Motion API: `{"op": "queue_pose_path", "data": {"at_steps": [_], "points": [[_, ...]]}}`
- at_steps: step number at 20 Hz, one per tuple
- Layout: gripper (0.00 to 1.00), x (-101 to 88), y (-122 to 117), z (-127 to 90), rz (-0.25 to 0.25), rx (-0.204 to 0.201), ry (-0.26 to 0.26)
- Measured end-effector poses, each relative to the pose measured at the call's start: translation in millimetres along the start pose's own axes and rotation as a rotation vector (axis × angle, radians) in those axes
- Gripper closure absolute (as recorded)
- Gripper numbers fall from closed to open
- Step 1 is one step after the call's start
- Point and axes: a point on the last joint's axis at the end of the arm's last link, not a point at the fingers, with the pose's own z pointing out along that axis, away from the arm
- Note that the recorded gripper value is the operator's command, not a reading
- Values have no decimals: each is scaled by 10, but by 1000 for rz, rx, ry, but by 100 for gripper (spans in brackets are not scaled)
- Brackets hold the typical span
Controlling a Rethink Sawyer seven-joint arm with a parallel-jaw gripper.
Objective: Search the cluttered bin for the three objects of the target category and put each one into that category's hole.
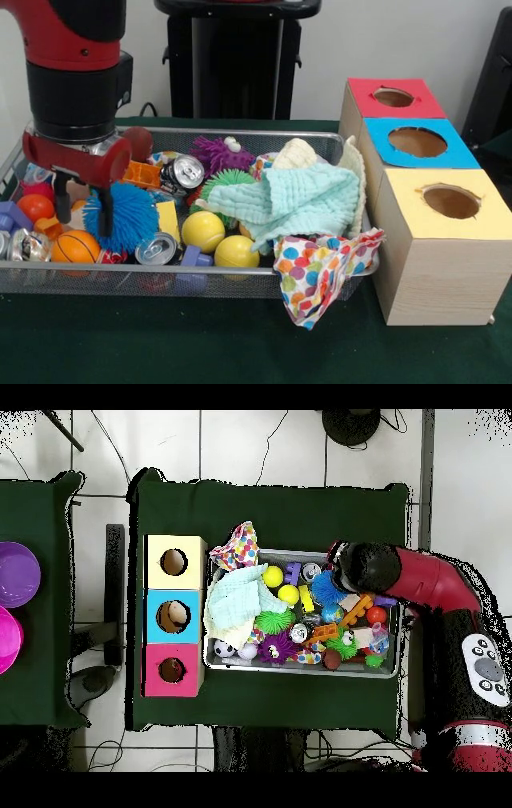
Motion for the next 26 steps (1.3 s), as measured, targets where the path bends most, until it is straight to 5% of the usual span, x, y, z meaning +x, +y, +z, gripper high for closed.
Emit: {"op": "queue_pose_path", "data": {"at_steps": [17,26], "points": [[0,546,-18,241,24,-87,112],[0,895,67,363,-93,-64,60]]}}
